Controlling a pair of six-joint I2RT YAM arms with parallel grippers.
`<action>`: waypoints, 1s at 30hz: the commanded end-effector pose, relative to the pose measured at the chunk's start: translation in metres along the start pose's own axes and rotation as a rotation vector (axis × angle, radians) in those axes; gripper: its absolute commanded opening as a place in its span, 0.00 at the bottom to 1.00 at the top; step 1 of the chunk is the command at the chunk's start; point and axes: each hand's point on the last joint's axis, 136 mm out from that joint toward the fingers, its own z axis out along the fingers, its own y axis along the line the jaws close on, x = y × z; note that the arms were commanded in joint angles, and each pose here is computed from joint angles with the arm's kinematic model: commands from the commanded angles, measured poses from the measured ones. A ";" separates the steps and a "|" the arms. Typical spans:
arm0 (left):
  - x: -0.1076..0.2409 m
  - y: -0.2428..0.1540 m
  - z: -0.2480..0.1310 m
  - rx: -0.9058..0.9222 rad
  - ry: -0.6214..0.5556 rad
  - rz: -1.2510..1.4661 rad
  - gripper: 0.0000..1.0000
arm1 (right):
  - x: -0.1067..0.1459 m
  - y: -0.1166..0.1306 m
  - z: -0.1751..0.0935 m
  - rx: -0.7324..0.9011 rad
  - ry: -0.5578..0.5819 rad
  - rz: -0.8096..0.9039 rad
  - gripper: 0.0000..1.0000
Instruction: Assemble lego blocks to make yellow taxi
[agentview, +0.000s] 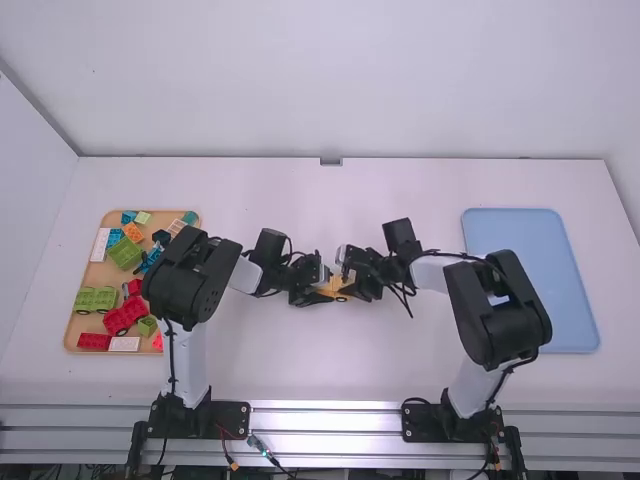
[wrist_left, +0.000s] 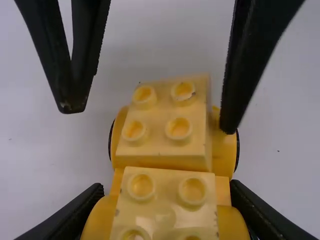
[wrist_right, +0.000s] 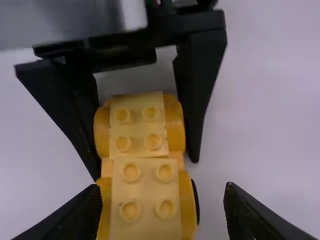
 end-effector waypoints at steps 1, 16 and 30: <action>0.019 -0.003 0.001 -0.012 0.061 -0.024 0.59 | 0.000 0.000 -0.002 0.024 0.022 -0.015 0.65; 0.020 -0.004 0.001 -0.010 0.063 -0.028 0.59 | -0.003 -0.003 -0.001 0.036 0.021 -0.024 0.64; 0.020 -0.005 0.001 -0.006 0.066 -0.034 0.60 | 0.001 0.002 -0.001 0.020 0.033 -0.014 0.35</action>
